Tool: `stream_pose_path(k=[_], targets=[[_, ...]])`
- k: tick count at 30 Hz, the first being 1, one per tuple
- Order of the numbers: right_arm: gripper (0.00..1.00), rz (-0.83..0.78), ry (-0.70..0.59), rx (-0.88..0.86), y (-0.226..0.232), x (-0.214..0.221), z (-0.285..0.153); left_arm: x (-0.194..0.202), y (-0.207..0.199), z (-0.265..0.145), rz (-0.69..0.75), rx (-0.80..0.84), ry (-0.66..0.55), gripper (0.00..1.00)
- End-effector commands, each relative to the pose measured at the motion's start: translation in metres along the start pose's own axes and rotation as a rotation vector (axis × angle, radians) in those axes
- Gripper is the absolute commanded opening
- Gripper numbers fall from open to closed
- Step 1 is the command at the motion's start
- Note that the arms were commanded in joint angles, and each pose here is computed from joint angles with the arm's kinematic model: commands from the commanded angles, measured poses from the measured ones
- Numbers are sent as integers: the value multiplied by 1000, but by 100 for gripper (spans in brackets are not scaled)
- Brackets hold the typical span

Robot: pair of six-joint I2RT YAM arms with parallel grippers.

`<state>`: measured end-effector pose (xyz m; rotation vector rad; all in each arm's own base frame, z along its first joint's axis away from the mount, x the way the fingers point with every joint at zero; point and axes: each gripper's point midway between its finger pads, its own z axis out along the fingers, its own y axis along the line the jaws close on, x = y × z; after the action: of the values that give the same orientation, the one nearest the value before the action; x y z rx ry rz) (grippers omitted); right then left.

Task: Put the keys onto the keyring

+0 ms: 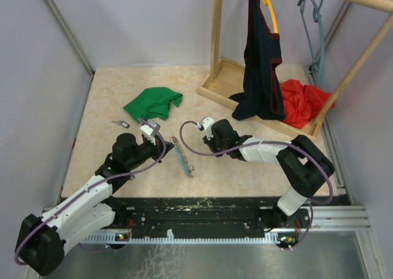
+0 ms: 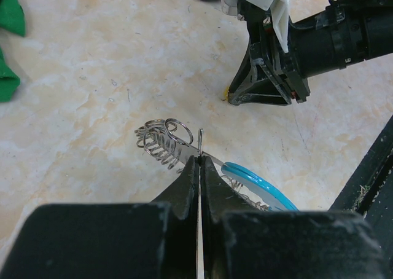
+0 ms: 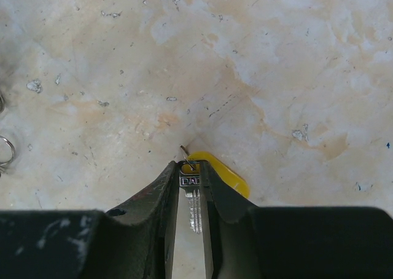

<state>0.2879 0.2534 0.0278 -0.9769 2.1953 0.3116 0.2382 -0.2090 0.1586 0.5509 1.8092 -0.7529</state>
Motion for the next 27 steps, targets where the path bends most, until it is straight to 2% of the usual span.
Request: stream_pose_path(k=[1,22,27], targets=[[20,-13,-74,-7,-4,-27,4,-14,-7,0,5,27,-34,0],[21,-28,-67,-14,-8,-33,5,-13,-7,0,6,32,-34,0],[18,-30,-32,-37,-5,-24,12,-13,-8,0,6,35,-33,0]])
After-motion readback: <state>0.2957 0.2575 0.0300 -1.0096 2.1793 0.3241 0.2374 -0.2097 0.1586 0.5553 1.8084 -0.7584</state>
